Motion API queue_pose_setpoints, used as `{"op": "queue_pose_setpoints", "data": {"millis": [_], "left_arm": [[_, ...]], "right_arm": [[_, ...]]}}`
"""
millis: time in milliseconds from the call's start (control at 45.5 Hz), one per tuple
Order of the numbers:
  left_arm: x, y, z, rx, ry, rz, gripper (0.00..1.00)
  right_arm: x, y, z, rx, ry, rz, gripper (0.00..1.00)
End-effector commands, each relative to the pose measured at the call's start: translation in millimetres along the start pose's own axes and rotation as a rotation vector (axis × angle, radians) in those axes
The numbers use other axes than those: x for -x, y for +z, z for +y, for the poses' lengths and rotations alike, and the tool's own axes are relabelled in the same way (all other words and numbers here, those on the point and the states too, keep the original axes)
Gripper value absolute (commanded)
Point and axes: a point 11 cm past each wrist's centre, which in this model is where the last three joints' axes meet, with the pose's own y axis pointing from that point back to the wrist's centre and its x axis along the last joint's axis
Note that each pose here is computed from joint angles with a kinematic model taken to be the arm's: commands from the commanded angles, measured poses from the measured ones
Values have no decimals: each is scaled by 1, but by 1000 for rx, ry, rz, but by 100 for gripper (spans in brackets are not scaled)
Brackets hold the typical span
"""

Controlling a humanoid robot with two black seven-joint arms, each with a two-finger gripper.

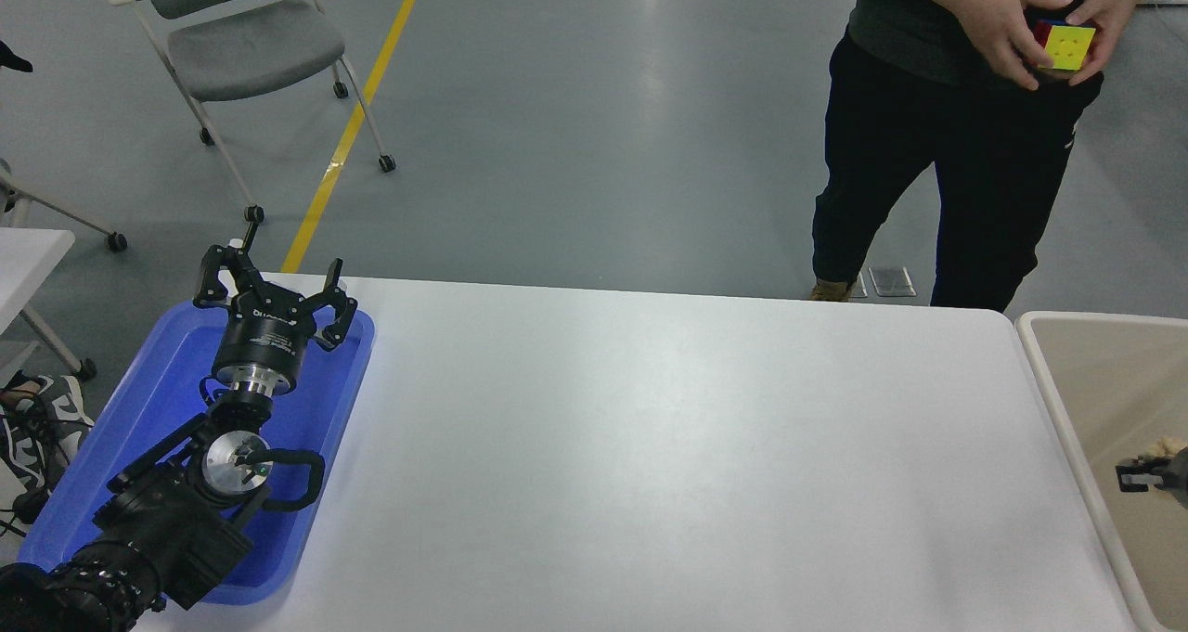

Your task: Pick up paper ball place in dustbin

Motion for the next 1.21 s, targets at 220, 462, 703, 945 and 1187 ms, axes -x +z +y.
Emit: {"op": "queue_pose_setpoints", "data": {"millis": [220,462,703,945,1187], "left_arm": [[0,0,0,0,0,0,100],[0,0,0,0,0,0,100],[0,0,0,-2,0,0,100],[0,0,0,-2,0,0,100],[0,0,0,-2,0,0,100]], "right_arm": [[4,-6,-2,-2,8,-29,100],[2,-5,-1,-3,17,-45,100],[-27,-1,2,-13,74,-108,100],[-78,-12,10,-100,178,-268,100],[-129,-23,22,-176,273,-491,100]]}}
